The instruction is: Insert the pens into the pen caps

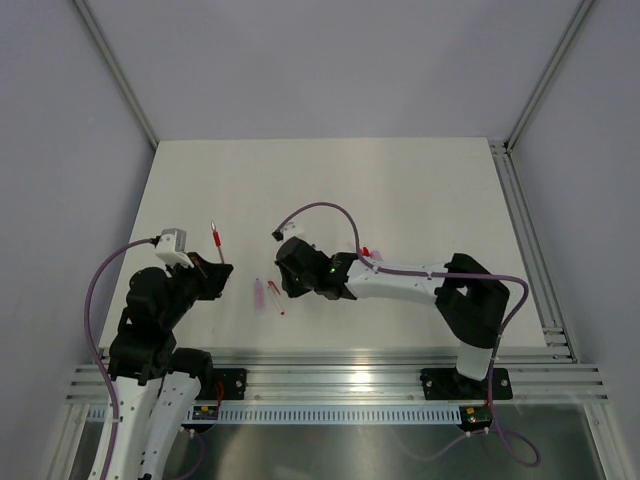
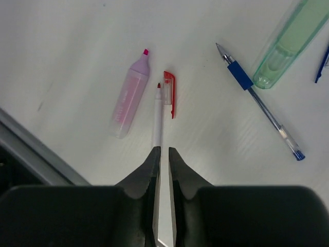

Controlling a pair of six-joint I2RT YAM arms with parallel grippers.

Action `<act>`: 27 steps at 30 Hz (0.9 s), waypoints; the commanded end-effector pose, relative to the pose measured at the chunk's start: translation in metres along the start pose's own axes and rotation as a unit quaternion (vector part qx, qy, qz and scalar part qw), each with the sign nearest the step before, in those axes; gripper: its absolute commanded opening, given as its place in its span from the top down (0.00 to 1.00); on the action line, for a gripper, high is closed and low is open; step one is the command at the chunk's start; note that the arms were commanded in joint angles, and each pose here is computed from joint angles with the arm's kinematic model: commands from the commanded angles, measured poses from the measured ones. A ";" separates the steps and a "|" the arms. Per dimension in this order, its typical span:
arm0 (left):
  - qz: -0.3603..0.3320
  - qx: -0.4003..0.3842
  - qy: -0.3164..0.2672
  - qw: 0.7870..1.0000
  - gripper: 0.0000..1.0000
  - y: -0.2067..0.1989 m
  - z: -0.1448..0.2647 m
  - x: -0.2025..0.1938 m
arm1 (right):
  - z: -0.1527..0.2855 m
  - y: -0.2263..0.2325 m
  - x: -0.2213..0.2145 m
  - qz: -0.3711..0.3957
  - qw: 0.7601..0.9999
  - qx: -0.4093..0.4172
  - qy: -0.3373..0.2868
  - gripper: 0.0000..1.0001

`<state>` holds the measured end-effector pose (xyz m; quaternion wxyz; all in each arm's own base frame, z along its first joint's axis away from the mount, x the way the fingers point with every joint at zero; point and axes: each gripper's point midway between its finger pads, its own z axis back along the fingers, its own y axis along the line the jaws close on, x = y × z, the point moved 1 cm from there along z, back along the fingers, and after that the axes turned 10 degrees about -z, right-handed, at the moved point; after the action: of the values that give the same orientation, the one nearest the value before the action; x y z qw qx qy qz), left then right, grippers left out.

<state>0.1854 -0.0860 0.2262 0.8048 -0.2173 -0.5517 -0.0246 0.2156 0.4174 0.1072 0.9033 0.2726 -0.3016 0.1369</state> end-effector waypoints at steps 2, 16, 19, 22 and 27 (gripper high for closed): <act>-0.002 0.035 -0.031 0.999 1.00 0.008 0.006 0.019 | -0.021 0.010 0.006 0.033 0.999 -0.008 0.011 0.77; -0.001 0.016 -0.031 0.999 1.00 0.002 0.005 0.018 | -0.073 0.006 -0.001 0.048 0.997 -0.051 0.029 0.75; -0.002 0.014 -0.031 0.999 1.00 0.001 0.005 0.018 | -0.076 0.008 -0.003 0.049 0.997 -0.051 0.036 0.76; -0.003 0.008 -0.029 1.000 1.00 0.000 0.004 0.017 | -0.079 0.004 -0.004 0.050 0.996 -0.060 0.035 0.77; -0.004 0.001 -0.029 1.000 1.00 -0.003 0.004 0.017 | -0.083 -0.001 -0.003 0.053 0.995 -0.075 0.034 0.78</act>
<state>0.1854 -0.0796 0.2209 0.8129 -0.2017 -0.5462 -0.0098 0.2435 0.4566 0.0366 0.9292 0.1877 -0.2698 0.1690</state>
